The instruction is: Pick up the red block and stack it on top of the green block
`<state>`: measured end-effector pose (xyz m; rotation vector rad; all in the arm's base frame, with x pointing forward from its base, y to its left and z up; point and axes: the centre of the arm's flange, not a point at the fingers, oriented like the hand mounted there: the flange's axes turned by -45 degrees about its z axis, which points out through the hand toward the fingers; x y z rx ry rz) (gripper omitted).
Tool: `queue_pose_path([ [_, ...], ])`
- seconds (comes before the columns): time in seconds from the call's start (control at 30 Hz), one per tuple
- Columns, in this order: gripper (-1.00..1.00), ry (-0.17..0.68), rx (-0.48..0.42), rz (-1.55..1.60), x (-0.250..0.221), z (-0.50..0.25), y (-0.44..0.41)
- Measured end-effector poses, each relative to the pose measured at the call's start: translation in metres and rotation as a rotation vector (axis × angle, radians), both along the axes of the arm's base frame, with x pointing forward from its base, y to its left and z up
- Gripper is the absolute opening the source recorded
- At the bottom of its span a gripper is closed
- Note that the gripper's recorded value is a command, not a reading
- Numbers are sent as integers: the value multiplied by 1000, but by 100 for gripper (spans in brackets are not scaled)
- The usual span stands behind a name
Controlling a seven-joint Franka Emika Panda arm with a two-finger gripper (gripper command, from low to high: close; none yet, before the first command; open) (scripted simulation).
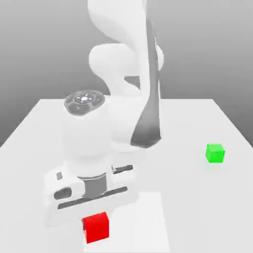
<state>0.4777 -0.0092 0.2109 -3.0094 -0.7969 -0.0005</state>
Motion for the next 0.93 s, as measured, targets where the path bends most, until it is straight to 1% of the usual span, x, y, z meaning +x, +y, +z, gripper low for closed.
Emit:
queue_pose_path([
  [0.1,-100,5,28,188,-23,7,75],
  [0.2,-100,10,49,429,-67,14,162],
  [0.27,-100,13,59,681,-125,21,240],
  [0.33,-100,14,59,913,-190,27,293],
  [0.43,-100,5,44,1110,-250,33,314],
  [0.57,-100,-16,-1,1430,-347,36,332],
  [0.63,-100,-24,-16,1492,-364,26,333],
  [0.83,-100,-27,-22,1508,-368,-24,333],
  [0.87,100,-26,-20,1508,-368,-29,332],
  [0.93,100,-26,-20,1508,-368,-29,332],
])
